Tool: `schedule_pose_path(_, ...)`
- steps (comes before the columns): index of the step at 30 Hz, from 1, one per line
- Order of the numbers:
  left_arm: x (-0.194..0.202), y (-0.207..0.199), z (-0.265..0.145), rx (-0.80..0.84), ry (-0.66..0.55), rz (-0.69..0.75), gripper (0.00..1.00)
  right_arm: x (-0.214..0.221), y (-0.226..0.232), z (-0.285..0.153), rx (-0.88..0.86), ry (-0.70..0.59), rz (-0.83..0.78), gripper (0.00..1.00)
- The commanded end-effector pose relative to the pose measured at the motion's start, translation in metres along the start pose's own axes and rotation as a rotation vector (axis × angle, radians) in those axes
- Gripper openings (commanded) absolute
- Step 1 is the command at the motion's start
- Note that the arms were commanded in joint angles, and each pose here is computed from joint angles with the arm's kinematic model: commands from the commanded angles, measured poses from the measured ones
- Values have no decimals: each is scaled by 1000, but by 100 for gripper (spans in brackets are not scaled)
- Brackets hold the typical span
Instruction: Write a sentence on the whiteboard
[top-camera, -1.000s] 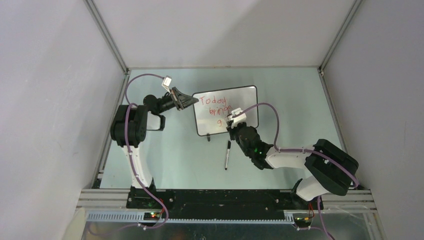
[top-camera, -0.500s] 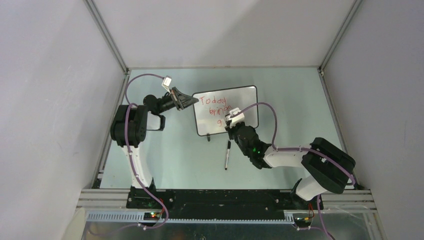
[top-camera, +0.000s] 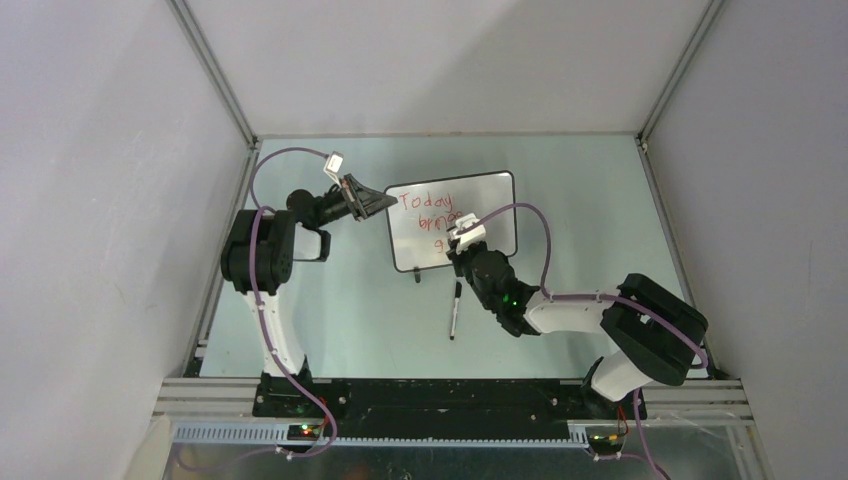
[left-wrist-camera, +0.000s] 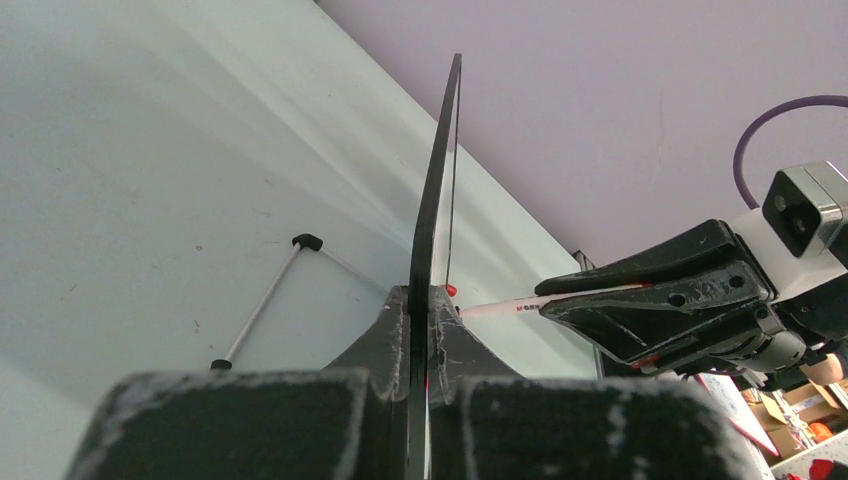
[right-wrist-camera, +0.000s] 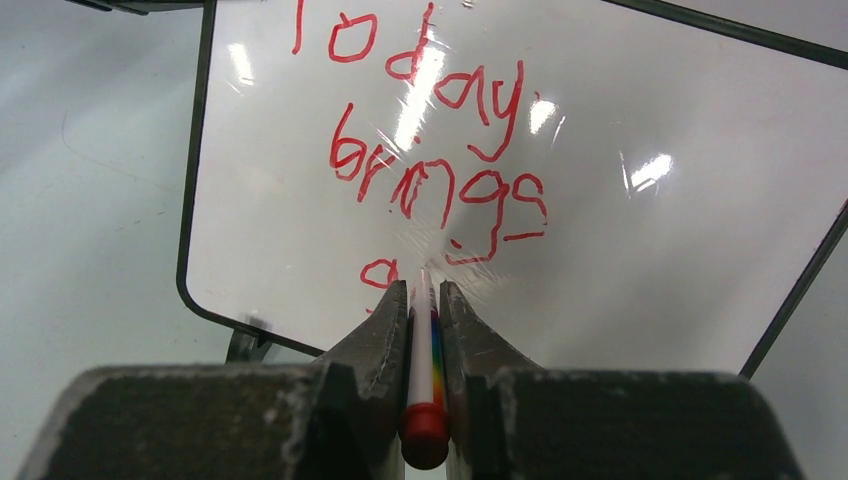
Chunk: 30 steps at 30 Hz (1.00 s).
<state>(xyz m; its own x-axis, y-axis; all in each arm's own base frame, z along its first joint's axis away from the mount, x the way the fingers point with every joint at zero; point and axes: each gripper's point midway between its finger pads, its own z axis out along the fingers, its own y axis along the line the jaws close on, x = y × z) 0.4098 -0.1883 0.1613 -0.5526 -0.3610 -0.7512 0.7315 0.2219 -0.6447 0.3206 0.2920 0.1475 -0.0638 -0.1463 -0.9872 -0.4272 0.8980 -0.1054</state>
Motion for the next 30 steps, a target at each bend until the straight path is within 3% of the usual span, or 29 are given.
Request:
schedule_pose_path(1,-12,-5,-1,16,-26,84,0,-20,-2,5,30,-52,14,0)
schedule_pose_path(30,-11,-5,-1,16,-24,85,0,-15,3,12,27,-42,-12,0)
